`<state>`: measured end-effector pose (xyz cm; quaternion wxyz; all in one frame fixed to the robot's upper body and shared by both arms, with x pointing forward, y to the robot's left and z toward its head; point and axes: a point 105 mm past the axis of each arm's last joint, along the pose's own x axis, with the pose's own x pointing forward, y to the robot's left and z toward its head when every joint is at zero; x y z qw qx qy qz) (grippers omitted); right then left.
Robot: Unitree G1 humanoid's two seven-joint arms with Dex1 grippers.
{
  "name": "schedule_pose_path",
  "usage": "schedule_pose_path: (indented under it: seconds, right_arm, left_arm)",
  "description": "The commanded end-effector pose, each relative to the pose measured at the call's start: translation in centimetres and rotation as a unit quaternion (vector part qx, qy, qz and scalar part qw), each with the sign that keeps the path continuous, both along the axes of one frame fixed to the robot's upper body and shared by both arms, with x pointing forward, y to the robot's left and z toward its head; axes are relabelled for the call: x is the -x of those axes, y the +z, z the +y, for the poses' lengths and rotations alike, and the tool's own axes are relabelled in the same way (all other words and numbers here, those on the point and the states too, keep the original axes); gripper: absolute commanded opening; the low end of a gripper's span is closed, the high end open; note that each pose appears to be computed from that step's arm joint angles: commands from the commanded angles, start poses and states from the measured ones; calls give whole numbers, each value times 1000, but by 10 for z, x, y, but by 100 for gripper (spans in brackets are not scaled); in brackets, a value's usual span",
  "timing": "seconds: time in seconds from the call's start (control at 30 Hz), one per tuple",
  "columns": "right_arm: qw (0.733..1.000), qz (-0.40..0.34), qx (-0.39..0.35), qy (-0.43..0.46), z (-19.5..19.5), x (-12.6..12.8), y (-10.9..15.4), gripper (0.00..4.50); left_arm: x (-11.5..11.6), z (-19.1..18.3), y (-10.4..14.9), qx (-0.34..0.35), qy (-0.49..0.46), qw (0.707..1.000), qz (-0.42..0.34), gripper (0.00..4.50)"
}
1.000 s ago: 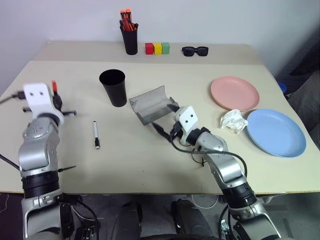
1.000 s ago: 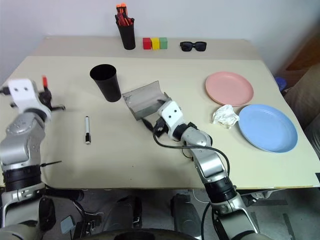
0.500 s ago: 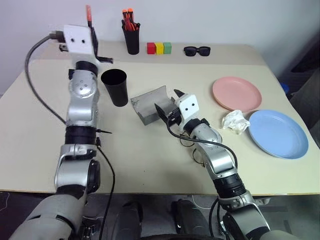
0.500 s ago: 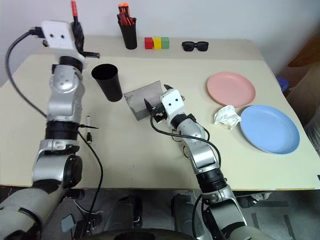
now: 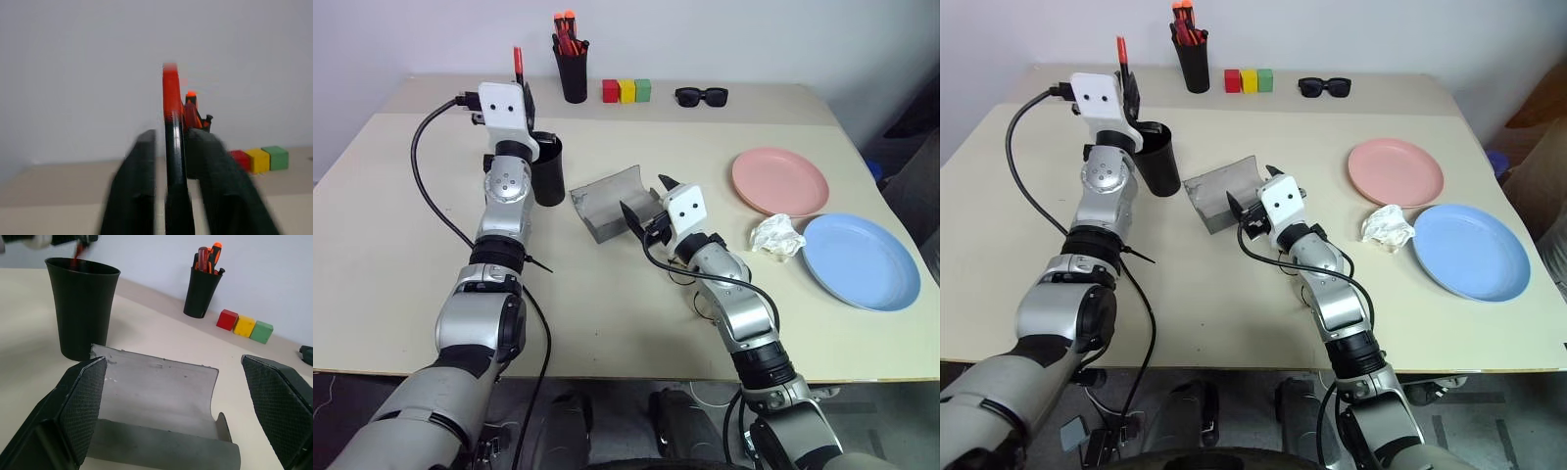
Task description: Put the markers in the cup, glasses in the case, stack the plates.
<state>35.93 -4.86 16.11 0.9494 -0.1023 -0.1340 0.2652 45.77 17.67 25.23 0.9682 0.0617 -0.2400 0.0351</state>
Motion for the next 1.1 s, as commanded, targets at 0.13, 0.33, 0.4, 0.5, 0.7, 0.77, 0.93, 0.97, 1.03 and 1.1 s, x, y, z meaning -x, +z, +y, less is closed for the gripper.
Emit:
schedule_pose_path:
  seconds: [0.13,0.33,0.4,0.5,0.7,0.77,0.93,0.97,1.03,1.1]
  right_arm:
    - [1000,-28,-10,8,2,5,15,450]
    - [999,-12,3,43,2,6,12,450]
    - [998,-2,10,65,1,9,10,450]
    - [989,29,20,141,0,23,3,450]
    - [974,67,51,209,-16,36,-7,450]
    - [972,71,61,213,-17,35,-10,450]
    - [969,67,78,223,-14,35,-14,450]
    - [969,67,76,224,-13,35,-14,450]
    - [969,66,74,225,-11,35,-14,450]
    - [969,65,73,226,-9,36,-14,450]
  left_arm:
    - [5,0,18,13,3,999,-39,226]
    - [29,42,49,75,68,991,-91,226]
    - [39,58,48,84,104,988,-71,226]
    - [61,80,28,109,143,984,7,226]
    - [100,60,-91,135,140,923,333,226]
    - [112,47,-114,128,134,900,394,226]
    - [128,26,-140,159,120,854,480,203]
    - [130,26,-143,173,120,846,490,176]
    - [133,27,-147,188,127,836,500,101]
    - [133,27,-147,190,127,835,500,6]
